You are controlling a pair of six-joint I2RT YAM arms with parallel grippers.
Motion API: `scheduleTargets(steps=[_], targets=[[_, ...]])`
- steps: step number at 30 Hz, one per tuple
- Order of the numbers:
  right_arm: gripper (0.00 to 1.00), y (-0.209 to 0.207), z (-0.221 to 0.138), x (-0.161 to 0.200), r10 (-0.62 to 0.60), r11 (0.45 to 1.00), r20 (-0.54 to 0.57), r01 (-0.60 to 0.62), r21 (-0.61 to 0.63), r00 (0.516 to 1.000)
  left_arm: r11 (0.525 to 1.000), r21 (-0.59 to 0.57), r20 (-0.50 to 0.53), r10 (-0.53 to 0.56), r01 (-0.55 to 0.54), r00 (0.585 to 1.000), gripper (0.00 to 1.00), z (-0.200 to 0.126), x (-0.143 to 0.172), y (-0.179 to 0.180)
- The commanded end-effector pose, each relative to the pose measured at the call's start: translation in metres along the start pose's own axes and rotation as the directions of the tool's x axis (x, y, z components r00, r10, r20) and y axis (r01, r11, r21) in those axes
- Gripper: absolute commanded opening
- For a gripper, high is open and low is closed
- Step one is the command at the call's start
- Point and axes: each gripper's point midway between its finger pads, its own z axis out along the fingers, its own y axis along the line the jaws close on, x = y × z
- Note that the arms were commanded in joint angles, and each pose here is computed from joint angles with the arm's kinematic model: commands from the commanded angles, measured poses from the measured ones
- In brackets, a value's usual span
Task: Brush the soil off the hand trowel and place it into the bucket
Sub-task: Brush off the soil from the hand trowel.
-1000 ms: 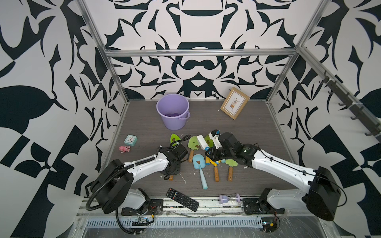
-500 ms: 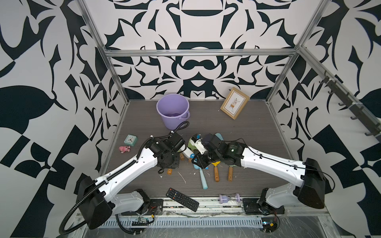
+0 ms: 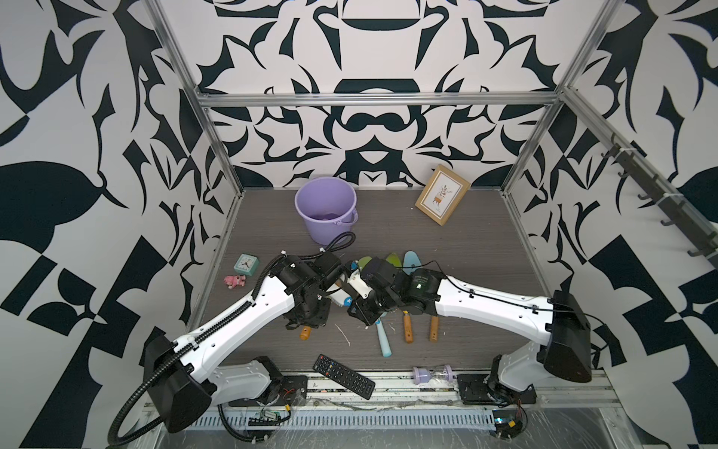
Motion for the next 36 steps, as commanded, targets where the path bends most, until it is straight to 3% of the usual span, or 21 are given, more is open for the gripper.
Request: scheduleTargets(steps=[1,8,17,25,36], targets=[[0.00,0.021,-0.008,-0.024,-0.046,0.998,0.080,0.049,-0.035,0.996,1.000,-0.025,-0.065,0.006,-0.007,0.998,0.00,0.003,0.016,0.007],[0.00,0.013,0.011,-0.024,-0.051,0.998,0.042,0.049,0.038,0.998,0.999,-0.036,-0.055,-0.007,0.005,0.998,0.00,0.003,0.016,0.010],[0.00,-0.039,0.017,-0.028,0.027,0.976,-0.015,-0.023,0.217,1.000,0.991,-0.131,-0.051,-0.049,0.042,0.998,0.00,0.005,0.021,0.029],[0.00,-0.004,-0.008,-0.047,0.002,0.998,0.086,-0.008,0.069,0.996,0.981,-0.181,-0.064,-0.085,0.073,0.994,0.00,0.008,0.028,0.039],[0.00,0.039,0.019,-0.030,-0.029,0.999,0.023,0.030,-0.025,0.999,0.981,-0.181,-0.051,-0.083,0.073,0.995,0.00,0.005,0.021,0.036]])
